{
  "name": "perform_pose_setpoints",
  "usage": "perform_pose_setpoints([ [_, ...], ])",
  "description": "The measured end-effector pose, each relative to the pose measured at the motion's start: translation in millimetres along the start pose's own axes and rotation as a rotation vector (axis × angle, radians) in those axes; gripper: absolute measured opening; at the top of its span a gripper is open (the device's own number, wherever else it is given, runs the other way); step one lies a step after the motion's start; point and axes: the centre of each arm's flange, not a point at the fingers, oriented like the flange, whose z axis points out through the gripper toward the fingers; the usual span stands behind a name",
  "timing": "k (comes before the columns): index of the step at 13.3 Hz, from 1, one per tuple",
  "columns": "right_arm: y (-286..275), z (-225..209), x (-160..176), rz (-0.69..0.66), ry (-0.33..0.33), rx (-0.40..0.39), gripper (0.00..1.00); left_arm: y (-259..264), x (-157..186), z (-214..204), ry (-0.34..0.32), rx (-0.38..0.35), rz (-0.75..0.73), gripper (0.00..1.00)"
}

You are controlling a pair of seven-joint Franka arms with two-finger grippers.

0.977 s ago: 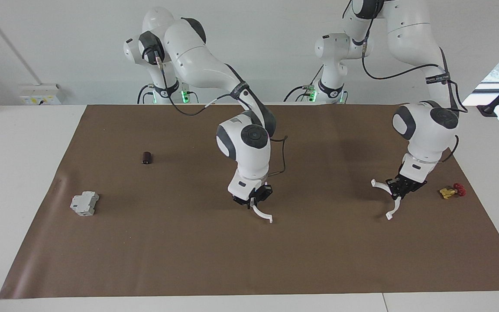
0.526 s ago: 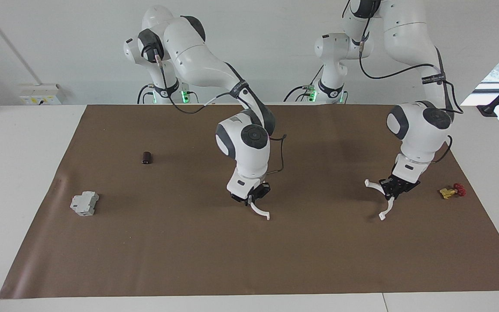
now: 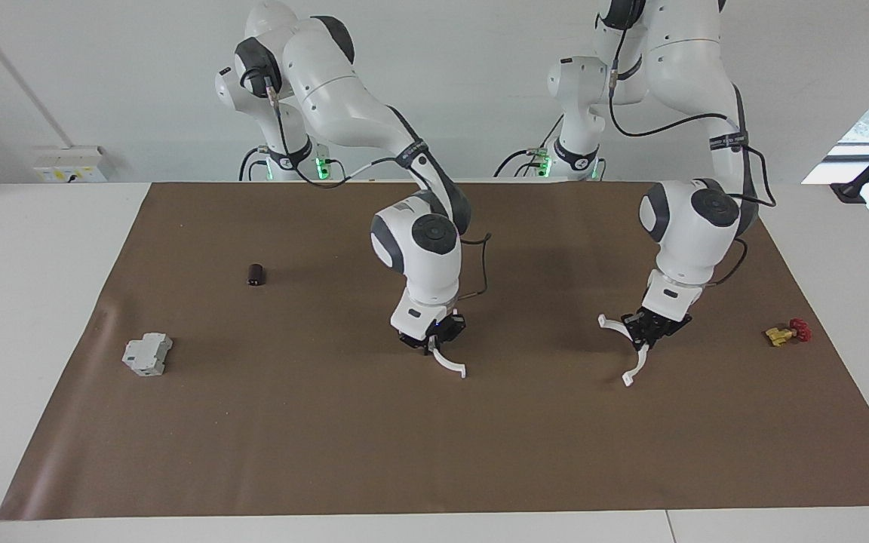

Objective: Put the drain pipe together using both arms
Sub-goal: 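Lift both clamp halves and bring them toward each other mid-table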

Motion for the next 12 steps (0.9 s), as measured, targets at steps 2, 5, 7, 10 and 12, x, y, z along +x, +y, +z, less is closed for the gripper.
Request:
perform_pose_setpoints([
  [2, -0.3, 0.0, 0.3, 0.0, 0.006, 0.002, 0.5, 24.7, -5.7, -0.4, -0.001, -0.007, -0.011, 0.2],
  [5, 2.7, -13.4, 4.2, 0.011, 0.028, 0.01, 0.88, 65.8, -17.2, -2.1, -0.004, -0.02, -0.015, 0.2],
  [7, 19.3, -44.9, 12.6, 0.052, 0.059, 0.024, 1.0, 95.7, -27.1, -4.2, -0.012, -0.027, -0.01, 0.2],
  [10, 85.1, -106.8, 28.3, 0.148, 0.05, 0.01, 1.0, 140.6, -42.9, -8.1, -0.03, -0.033, 0.018, 0.2],
  [12, 141.8, -143.0, 29.8, 0.186, 0.025, -0.006, 1.0, 171.1, -55.3, -4.3, -0.035, -0.034, 0.051, 0.2],
])
